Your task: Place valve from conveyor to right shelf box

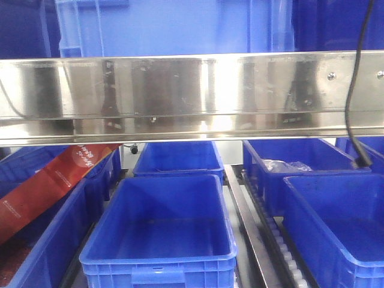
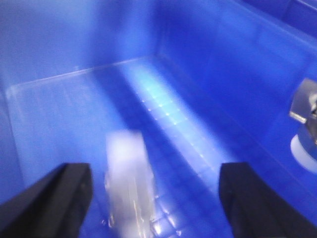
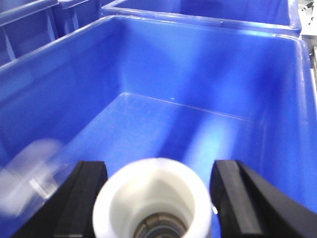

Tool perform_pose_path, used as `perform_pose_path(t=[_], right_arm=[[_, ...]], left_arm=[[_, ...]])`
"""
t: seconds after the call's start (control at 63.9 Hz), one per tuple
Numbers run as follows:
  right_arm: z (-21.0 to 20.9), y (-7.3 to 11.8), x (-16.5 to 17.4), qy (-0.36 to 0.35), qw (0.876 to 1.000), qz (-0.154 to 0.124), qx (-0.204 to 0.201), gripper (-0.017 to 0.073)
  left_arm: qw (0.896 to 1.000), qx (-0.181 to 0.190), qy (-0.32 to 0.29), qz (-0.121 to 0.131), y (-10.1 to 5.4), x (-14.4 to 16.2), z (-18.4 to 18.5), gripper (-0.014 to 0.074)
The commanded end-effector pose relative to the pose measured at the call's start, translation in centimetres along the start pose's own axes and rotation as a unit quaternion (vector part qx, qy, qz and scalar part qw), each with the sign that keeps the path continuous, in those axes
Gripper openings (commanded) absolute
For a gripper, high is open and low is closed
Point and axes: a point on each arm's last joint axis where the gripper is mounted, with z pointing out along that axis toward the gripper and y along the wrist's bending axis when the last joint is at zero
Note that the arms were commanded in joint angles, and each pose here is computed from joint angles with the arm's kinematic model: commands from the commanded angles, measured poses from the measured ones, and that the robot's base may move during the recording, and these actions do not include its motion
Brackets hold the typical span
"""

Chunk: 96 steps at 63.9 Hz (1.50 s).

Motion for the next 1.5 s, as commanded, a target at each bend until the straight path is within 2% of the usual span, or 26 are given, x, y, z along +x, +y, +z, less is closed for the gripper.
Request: perform_pose_path(t=[0.0,0.313,0.407,0.485,0.564,0.611,0.642,0.72,0.736,0.83,0.924,1.049,1.221,1.331,1.487], right_arm=[[-1.9,0.2,-2.3,-0.063,0.998,-0.006,0.0,0.0309],[-3.7,0.4,-3.8,-0.07,0.997,-0.021,0.003,0.0309],[-4.5,0.6,-4.4,-0.078,0.997,-0.022,0.002,0.0301],[-5.2,0.7,-4.9,-0.079,0.997,-0.023,0.0,0.0235],[-5.8,0.8,-5.3,-0.087,0.996,-0.024,0.0,0.0113],[-6.0,0.8,-5.4,-0.092,0.996,-0.024,0.0,0.0036],[-6.1,0.7,-5.5,-0.093,0.995,-0.024,0.001,-0.002],[-6.1,0.5,-5.3,-0.083,0.996,-0.023,0.002,-0.0163],[-6.1,0.6,-5.2,-0.077,0.997,-0.023,0.002,-0.0167],[-6.6,0.7,-4.8,-0.049,0.999,-0.024,0.0,-0.0168],[-7.5,0.9,-4.8,-0.051,0.999,-0.014,-0.008,-0.0168],[-8.8,0.9,-4.4,-0.069,0.998,-0.009,-0.007,-0.0168],[-10.7,0.6,-1.9,-0.097,0.995,-0.01,0.006,-0.0168],[-12.1,0.3,0.7,-0.111,0.994,-0.013,0.015,-0.0168],[-14.2,0.0,3.9,-0.157,0.987,-0.012,0.026,-0.0168]], left_arm=[[1.0,0.006,-0.023,-0.002,-0.5,-0.9,-1.0,0.0444],[0.998,0.01,-0.064,0.009,-1.2,-3.1,-3.0,0.0444],[0.996,0.011,-0.082,0.013,-1.5,-3.9,-4.3,0.041],[0.995,0.011,-0.099,0.018,-1.9,-4.6,-5.6,0.0293],[0.993,0.012,-0.112,0.021,-2.2,-5.1,-6.5,0.0101],[0.993,0.012,-0.116,0.022,-2.2,-5.2,-6.8,-0.005],[0.993,0.009,-0.117,0.025,-2.2,-5.3,-6.9,-0.0112],[0.995,0.006,-0.1,0.026,-1.9,-5.0,-6.9,-0.0111],[0.995,0.007,-0.094,0.023,-1.9,-4.9,-6.9,-0.0111],[0.998,0.011,-0.064,0.025,-1.9,-4.3,-7.1,-0.0111],[0.998,0.008,-0.051,0.029,-1.9,-3.9,-7.1,-0.0111],[0.997,0.005,-0.072,0.026,-2.2,-3.8,-7.7,-0.0111],[0.992,-0.007,-0.121,0.019,-2.6,-3.1,-9.9,-0.0111],[0.99,-0.023,-0.135,0.014,-2.4,-1.3,-10.7,-0.0111],[0.989,-0.048,-0.141,0.001,-2.0,3.2,-11.4,-0.0111]])
